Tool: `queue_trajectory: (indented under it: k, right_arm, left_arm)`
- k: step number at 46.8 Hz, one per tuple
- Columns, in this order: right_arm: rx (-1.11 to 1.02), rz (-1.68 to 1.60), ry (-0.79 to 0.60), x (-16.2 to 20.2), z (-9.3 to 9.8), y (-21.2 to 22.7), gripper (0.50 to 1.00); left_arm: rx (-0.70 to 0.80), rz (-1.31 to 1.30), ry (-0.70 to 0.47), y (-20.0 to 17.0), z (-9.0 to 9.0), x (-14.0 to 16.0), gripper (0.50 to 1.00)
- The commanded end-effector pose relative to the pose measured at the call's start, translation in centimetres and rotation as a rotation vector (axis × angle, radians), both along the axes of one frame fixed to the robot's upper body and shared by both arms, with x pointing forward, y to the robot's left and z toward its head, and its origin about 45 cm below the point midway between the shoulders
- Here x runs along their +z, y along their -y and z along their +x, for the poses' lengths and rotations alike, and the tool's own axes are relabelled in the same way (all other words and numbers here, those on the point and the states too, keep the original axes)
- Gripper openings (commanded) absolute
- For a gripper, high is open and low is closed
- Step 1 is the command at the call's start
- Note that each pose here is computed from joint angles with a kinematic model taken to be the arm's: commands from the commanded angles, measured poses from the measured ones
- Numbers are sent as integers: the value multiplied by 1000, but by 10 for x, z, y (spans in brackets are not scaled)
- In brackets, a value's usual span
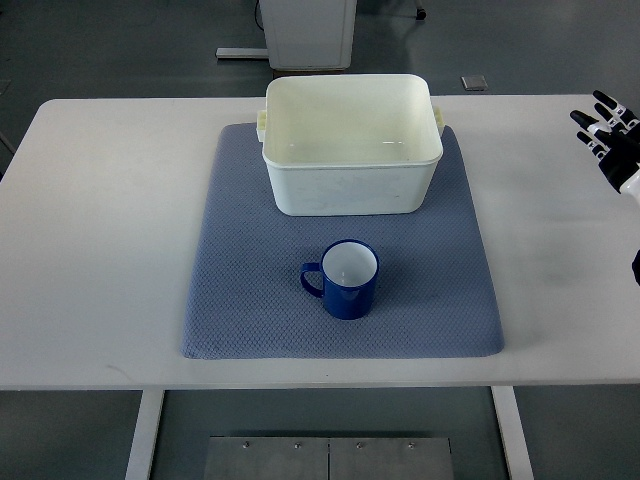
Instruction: Place cup in box with right hand
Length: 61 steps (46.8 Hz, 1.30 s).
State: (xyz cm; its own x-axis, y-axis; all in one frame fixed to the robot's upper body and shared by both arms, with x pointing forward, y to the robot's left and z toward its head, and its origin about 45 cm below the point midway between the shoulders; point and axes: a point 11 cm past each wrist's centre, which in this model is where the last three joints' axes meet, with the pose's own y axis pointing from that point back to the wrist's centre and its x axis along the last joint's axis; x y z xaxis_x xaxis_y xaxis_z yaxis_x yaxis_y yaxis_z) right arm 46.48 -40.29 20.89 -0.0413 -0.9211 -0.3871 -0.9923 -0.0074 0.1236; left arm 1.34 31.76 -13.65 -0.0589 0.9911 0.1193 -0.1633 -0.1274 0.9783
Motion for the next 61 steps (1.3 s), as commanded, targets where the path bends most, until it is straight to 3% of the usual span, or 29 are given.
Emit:
queue_trajectory:
  k: [1,50,61]
  right_arm:
    - [0,0,0,0,0,0,1000]
    - [4,5,4,1,2,-3,1000]
    - [29,30,-3,-6,4,-22,1000]
  left_arm:
    - [-1,0,0,0,0,0,1000]
    - [-1,-3,0,1,0,0,1000]
    - [-1,-2,0,0,0,0,1000]
